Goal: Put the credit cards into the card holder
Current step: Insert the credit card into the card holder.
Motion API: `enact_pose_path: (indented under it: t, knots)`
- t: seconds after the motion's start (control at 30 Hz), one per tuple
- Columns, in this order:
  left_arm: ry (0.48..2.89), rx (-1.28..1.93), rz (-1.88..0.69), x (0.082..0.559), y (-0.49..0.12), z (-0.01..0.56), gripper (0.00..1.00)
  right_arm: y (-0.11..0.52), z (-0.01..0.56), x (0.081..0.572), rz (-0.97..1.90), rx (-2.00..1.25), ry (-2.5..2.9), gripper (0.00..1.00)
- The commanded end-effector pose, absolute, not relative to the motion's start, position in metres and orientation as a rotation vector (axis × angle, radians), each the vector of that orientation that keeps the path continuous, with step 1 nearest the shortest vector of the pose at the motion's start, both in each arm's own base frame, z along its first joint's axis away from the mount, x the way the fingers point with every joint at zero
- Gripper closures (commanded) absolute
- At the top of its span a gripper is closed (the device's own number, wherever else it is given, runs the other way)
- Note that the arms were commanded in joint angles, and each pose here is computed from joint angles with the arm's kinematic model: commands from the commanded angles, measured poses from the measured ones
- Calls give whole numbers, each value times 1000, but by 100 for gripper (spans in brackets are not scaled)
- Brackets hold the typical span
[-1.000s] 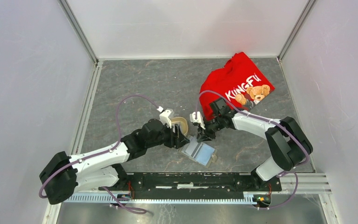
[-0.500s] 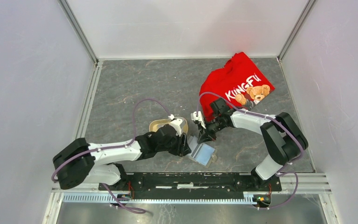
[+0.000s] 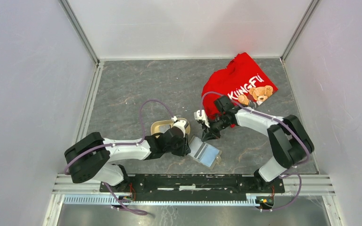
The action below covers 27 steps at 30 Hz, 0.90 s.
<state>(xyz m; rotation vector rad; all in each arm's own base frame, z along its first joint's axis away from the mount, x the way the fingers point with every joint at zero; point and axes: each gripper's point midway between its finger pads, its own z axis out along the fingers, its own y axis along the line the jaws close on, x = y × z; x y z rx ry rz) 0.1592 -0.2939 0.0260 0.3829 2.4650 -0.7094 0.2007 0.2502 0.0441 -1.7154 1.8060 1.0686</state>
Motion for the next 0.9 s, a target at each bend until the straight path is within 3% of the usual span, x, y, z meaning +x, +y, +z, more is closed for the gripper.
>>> enact_pose_path:
  t: [0.0, 0.23, 0.43, 0.5, 0.63, 0.73, 0.87]
  knots:
    - [2477, 333, -802, 154, -308, 28, 68, 245, 96, 204, 1021, -1796, 1527, 88]
    - [2407, 287, -1202, 136, -352, 55, 69, 218, 126, 229, 886, -1666, 1494, 84]
    - [2267, 352, -1149, 153, -351, 98, 65, 213, 130, 229, 917, -1629, 1493, 83]
    - [2197, 395, -1044, 164, -338, 118, 59, 214, 130, 229, 917, -1630, 1485, 83]
    - [2103, 364, -733, 203, -288, 143, 31, 213, 131, 230, 903, -1622, 1480, 82]
    - [2135, 311, -656, 224, -262, 142, 13, 213, 129, 231, 901, -1610, 1488, 81]
    - [2261, 215, -446, 246, -229, 120, 8, 212, 125, 232, 908, -1600, 1508, 80]
